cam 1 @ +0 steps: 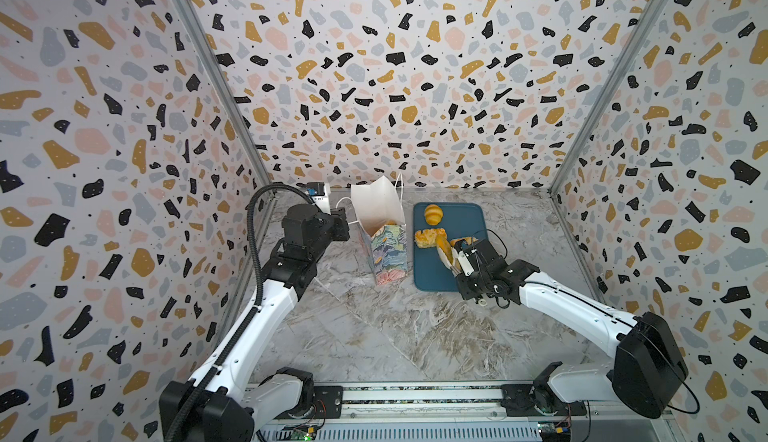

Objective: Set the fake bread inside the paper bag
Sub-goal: 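Lift the yellow oval bun in the tongs up off the tray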

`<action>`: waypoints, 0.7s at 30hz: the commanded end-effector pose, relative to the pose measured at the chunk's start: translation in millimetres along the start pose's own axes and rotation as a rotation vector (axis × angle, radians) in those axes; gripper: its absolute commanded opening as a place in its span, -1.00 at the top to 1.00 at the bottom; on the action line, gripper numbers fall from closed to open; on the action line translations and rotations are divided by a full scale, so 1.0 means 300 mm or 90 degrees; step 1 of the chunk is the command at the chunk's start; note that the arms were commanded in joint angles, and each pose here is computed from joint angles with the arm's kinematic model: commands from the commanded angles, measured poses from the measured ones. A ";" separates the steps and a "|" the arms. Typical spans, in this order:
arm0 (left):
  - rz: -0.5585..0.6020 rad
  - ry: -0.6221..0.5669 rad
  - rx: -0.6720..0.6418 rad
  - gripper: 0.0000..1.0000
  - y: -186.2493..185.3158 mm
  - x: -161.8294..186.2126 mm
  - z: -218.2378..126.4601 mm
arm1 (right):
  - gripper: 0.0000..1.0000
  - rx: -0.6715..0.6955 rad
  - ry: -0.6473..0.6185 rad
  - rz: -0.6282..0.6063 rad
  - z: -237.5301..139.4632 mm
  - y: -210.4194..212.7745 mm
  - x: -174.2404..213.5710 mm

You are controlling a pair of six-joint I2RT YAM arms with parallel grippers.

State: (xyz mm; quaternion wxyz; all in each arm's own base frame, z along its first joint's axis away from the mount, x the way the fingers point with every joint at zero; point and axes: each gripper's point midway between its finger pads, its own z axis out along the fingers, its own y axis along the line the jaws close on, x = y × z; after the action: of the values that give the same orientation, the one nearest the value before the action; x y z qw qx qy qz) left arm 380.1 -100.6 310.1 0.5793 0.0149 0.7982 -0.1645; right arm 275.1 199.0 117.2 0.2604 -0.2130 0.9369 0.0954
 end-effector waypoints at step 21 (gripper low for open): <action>0.008 -0.011 -0.001 1.00 -0.006 -0.010 -0.005 | 0.79 -0.072 -0.199 0.050 -0.260 0.051 -0.216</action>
State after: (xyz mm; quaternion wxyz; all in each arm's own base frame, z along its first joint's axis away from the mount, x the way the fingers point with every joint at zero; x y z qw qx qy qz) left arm 379.7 -101.9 310.1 0.5792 0.0159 0.7982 -0.1646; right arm 274.8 205.1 175.3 0.3377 -0.1839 0.9094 0.1585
